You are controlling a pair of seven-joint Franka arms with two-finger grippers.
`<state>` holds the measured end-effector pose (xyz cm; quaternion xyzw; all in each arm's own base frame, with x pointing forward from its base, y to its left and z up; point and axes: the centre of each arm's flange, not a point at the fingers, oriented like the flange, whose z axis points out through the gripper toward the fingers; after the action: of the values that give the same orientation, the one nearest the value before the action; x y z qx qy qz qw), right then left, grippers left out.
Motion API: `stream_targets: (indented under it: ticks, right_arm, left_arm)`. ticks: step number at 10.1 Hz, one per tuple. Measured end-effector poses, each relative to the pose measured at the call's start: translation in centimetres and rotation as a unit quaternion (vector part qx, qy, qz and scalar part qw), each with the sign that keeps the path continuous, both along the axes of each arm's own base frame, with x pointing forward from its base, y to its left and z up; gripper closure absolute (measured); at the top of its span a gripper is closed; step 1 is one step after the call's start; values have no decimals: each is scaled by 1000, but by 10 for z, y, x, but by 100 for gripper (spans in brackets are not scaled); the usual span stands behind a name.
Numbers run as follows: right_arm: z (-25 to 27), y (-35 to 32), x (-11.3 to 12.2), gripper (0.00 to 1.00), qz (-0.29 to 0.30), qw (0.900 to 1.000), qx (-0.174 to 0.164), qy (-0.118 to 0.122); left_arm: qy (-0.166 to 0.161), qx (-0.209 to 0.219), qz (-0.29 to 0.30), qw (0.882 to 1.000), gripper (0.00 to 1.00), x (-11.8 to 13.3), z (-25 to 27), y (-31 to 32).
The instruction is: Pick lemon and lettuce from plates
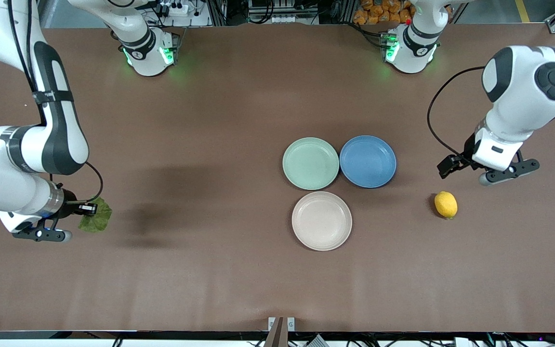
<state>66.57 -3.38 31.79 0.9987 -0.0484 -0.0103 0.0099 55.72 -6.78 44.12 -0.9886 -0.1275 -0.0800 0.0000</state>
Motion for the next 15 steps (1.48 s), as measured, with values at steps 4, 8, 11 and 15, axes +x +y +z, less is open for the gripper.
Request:
stream_targets:
  ticks: [4,8,11,15]
  right_arm:
    - [-67,5,-30,95,3,1000,14,-24]
    - [-53,4,-27,41,3,999,14,-40]
    - [17,-4,-28,0,-3,998,12,-68]
    - [114,-9,-41,0,-7,998,14,-62]
  left_arm:
    - [-7,6,-32,999,0,6,68,-14]
    - [36,22,-104,994,0,1,133,-9]
    - [53,18,-125,991,0,-7,170,-13]
    - [49,4,-125,991,0,-11,197,-14]
